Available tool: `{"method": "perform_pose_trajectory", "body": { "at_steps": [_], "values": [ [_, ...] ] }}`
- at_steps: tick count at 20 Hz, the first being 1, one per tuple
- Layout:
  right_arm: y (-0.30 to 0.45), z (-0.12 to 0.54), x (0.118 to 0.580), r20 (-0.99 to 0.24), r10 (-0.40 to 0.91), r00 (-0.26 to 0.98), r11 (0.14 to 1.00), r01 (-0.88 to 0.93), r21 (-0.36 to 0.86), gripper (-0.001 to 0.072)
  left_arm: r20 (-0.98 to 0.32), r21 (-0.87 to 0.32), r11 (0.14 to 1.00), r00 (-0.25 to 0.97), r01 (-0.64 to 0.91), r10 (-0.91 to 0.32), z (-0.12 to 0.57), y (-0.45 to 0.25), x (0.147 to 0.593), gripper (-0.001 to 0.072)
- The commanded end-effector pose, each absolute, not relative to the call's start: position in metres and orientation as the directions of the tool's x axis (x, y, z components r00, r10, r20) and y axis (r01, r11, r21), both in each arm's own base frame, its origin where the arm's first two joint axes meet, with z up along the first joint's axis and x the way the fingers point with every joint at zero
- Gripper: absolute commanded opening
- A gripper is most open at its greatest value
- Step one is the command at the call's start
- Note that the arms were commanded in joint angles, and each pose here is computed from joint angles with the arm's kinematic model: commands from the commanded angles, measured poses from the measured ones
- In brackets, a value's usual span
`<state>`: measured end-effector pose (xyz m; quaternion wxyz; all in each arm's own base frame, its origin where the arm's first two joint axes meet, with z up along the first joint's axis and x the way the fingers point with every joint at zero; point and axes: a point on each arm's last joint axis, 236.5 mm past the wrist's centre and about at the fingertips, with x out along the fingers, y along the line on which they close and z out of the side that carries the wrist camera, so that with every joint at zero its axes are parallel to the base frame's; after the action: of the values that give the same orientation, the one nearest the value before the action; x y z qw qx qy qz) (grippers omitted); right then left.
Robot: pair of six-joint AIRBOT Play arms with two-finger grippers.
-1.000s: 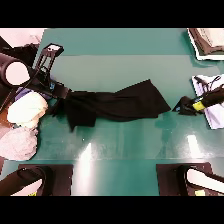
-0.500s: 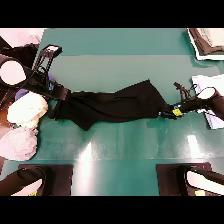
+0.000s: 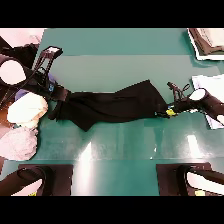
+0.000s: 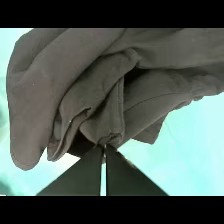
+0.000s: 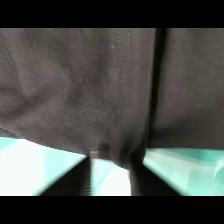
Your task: Fold the shirts.
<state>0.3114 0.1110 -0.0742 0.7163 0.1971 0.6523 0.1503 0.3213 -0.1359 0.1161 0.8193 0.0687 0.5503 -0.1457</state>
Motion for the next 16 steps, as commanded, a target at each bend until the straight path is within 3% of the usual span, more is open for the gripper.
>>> {"method": "perform_pose_trajectory", "body": {
  "at_steps": [1,4,6,8,10,11,12,13,16],
  "values": [
    [0.119,-0.081,0.302,-0.874,0.483,0.044,0.874,0.04,0.485,0.0019,-0.93,-0.054,0.948,0.33,0.314,-0.163,0.114,-0.136,0.316,0.0022],
    [0.124,-0.036,0.319,-0.856,0.505,0.111,0.863,-0.033,0.504,0.0019,-0.93,-0.054,0.948,0.33,0.315,-0.163,0.114,-0.136,0.316,0.0022],
    [0.117,0.023,0.375,-0.802,0.478,0.359,0.874,-0.105,0.474,0.0018,-0.929,-0.059,0.947,0.329,0.315,-0.168,0.115,-0.137,0.316,0.0022],
    [0.102,0.088,0.438,-0.668,0.415,0.618,0.893,-0.135,0.43,0.0018,-0.929,-0.065,0.946,0.327,0.316,-0.174,0.115,-0.138,0.315,0.0022],
    [0.097,0.117,0.476,-0.6,0.391,0.698,0.897,-0.141,0.42,0.0033,-0.928,-0.089,0.943,0.318,0.321,-0.195,0.115,-0.143,0.313,0.0022],
    [0.099,0.117,0.487,-0.607,0.399,0.688,0.895,-0.149,0.42,0.0251,-0.927,-0.106,0.94,0.311,0.324,-0.211,0.115,-0.147,0.311,0.0022],
    [0.101,0.111,0.495,-0.632,0.412,0.656,0.894,-0.157,0.419,0.0554,-0.926,-0.118,0.938,0.304,0.326,-0.222,0.115,-0.15,0.31,0.0022],
    [0.101,0.106,0.498,-0.658,0.425,0.622,0.891,-0.161,0.424,0.0621,-0.925,-0.126,0.936,0.301,0.328,-0.23,0.115,-0.152,0.309,0.0022],
    [0.071,0.09,0.49,-0.737,0.437,0.516,0.888,-0.117,0.445,0.0554,-0.926,-0.136,0.934,0.292,0.33,-0.238,0.115,-0.153,0.307,0.0022]
  ]
}}
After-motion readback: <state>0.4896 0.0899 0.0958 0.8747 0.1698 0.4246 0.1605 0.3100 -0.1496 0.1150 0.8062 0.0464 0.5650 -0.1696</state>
